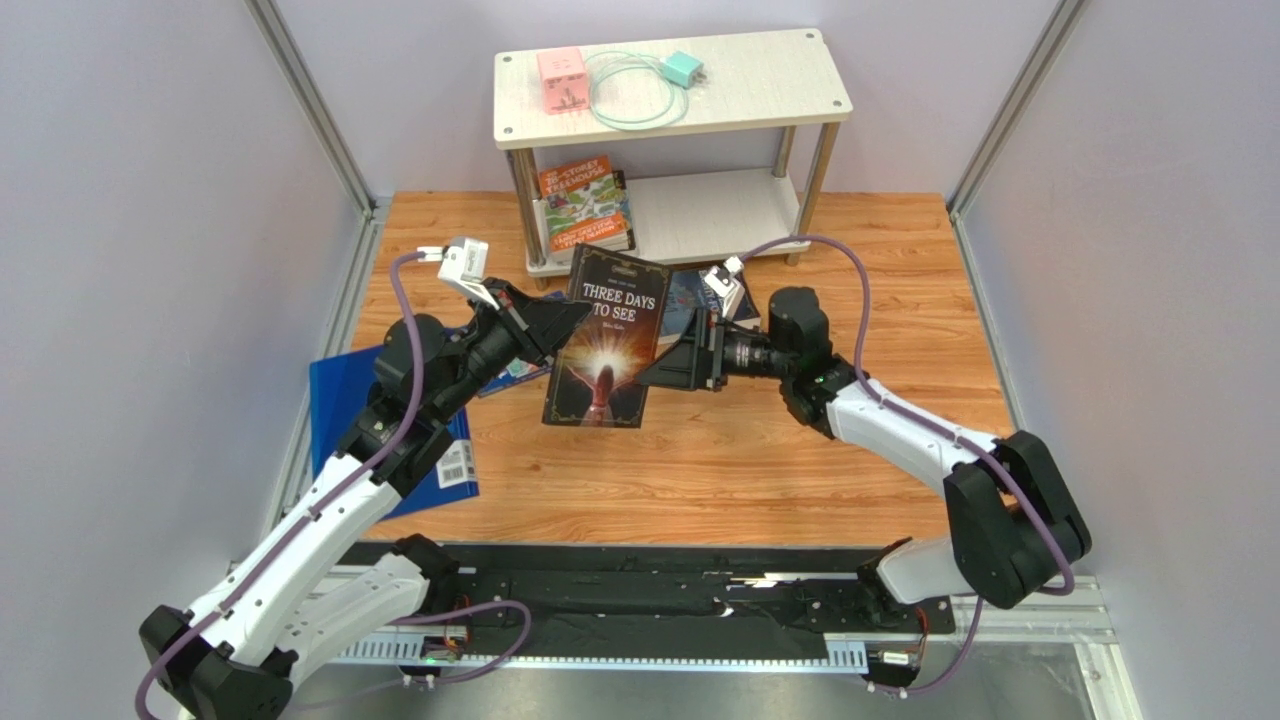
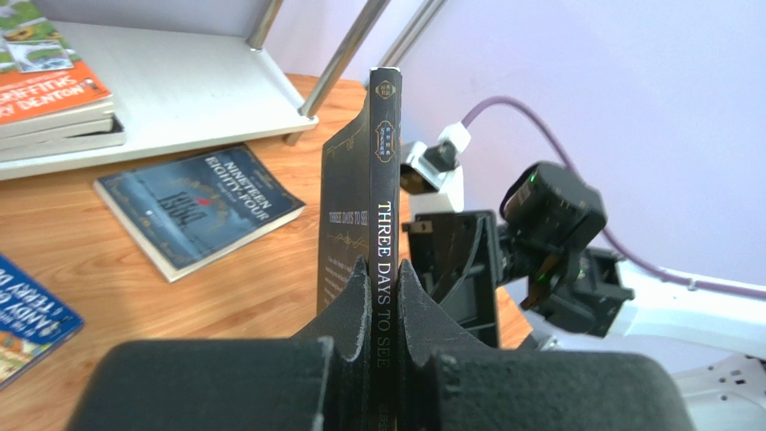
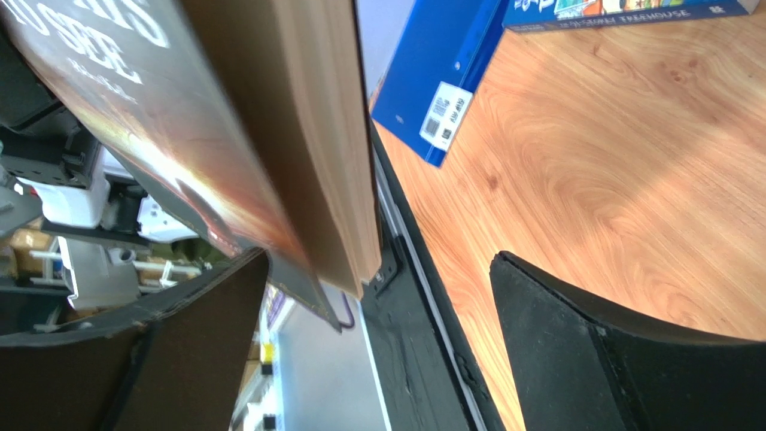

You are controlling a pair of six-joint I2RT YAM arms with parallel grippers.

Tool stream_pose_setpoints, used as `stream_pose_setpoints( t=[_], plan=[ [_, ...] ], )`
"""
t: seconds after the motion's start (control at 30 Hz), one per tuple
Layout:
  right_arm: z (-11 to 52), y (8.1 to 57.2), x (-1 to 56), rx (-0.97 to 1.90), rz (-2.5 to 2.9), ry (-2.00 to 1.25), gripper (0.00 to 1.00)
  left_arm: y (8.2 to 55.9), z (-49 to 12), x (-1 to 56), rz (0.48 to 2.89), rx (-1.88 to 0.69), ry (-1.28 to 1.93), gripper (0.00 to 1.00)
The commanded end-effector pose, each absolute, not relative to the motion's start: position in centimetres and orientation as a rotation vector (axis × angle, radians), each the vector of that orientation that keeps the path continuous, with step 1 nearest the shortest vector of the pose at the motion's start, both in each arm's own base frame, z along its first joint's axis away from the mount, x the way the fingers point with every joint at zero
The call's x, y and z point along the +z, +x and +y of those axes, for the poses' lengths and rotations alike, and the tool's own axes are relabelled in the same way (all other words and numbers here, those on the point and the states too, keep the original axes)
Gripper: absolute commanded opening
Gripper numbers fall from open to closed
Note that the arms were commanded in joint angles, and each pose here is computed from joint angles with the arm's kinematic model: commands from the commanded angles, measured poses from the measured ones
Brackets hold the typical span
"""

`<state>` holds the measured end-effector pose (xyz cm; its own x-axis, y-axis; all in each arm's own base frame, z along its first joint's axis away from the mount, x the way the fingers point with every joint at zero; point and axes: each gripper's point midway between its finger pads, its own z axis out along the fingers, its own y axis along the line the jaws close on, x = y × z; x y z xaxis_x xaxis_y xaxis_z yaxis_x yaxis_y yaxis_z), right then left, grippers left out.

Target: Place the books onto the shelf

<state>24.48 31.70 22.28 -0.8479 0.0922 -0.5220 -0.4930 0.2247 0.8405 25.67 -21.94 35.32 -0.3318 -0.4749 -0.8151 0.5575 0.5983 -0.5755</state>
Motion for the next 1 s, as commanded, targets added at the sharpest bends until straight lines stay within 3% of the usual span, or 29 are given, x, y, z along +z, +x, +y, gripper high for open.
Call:
stream_pose_setpoints(
  t=[0.0,0.7,0.97],
  plan=[
    [31.7,25.4,26.2,1.717,1.788,-0.303,1.0,24.7,-23.2,41.8,1.398,-1.202,0.114,0.0],
    [32.3,22.7,25.2,1.872,1.725,-0.25,1.0,27.7,-24.5,42.7,1.343,-1.235,0.079,0.0],
    [32.9,21.9,27.1,1.931,1.67,-0.277,0.85,29.3,-24.1,40.9,1.339,-1.193,0.01,0.0]
  ],
)
